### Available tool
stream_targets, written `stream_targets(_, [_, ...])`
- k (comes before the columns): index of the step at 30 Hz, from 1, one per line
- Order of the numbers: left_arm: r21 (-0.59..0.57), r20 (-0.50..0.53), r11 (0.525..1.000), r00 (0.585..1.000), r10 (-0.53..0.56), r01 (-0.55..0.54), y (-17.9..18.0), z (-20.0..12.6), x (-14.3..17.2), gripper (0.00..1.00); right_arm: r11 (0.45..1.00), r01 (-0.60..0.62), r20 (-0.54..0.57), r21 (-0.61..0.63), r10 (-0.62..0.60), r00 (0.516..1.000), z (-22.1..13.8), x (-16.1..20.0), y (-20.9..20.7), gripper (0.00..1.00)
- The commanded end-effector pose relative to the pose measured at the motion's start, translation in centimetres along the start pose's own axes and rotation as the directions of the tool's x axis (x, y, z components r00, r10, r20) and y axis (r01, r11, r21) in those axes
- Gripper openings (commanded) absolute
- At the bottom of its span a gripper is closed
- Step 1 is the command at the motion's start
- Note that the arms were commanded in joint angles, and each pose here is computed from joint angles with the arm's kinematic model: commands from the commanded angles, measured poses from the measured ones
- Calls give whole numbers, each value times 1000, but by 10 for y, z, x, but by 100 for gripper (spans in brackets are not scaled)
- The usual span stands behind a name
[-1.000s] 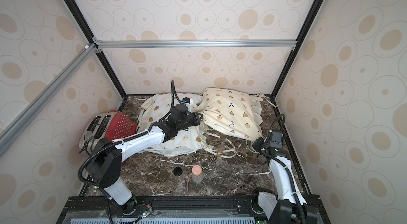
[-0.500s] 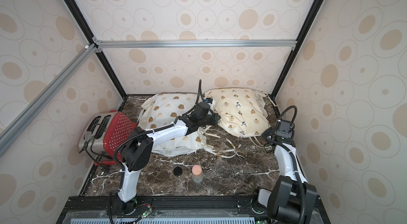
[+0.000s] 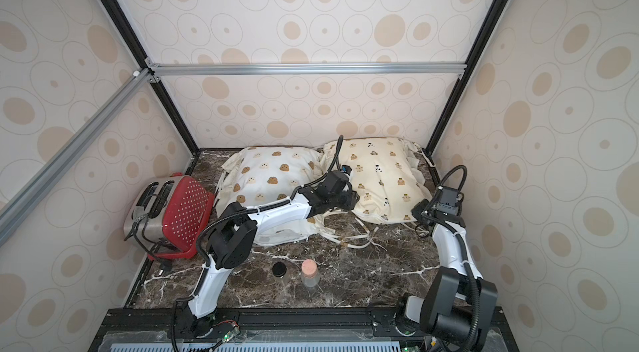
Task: Zip up pillowcases
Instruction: Place the pillowcase at the center of the board, then adjust the pillowcase at the center of the board.
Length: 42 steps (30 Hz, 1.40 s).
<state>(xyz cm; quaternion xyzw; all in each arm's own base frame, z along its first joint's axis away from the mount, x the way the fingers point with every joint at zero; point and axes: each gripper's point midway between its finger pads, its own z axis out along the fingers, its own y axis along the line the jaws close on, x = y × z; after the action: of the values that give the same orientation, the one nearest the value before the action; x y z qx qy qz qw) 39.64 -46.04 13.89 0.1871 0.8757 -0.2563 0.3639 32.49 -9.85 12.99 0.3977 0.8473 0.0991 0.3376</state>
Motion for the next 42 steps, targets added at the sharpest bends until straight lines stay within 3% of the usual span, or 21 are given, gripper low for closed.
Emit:
stream_targets(1, [-24, 108, 999, 994, 29, -27, -2, -52, -43, 69, 993, -5, 3, -114, 5, 1000, -22, -4, 25, 48])
stream_targets(5, [-50, 148, 999, 989, 12, -4, 11, -85, -55, 84, 976, 8, -44, -218, -18, 999, -32, 5, 52, 57])
stream_targets(10, [-91, 176, 995, 984, -23, 40, 36, -124, -53, 99, 943, 111, -93, -315, -147, 985, -46, 36, 93, 63])
stream_targets(14, [-143, 199, 986, 978, -58, 88, 58, -161, -40, 100, 890, 209, -150, -406, -290, 945, -57, 75, 129, 64])
stream_targets(20, [-224, 210, 963, 972, -104, 151, 90, -205, -8, 99, 796, 338, -246, -502, -506, 827, -71, 149, 164, 64])
stream_targets(33, [-487, 223, 834, 960, -169, 260, 166, -270, 65, 99, 686, 484, -356, -543, -710, 608, -51, 292, 199, 66])
stream_targets(42, [-569, 220, 771, 956, -194, 287, 189, -282, 92, 99, 642, 549, -367, -536, -762, 534, -25, 323, 215, 67])
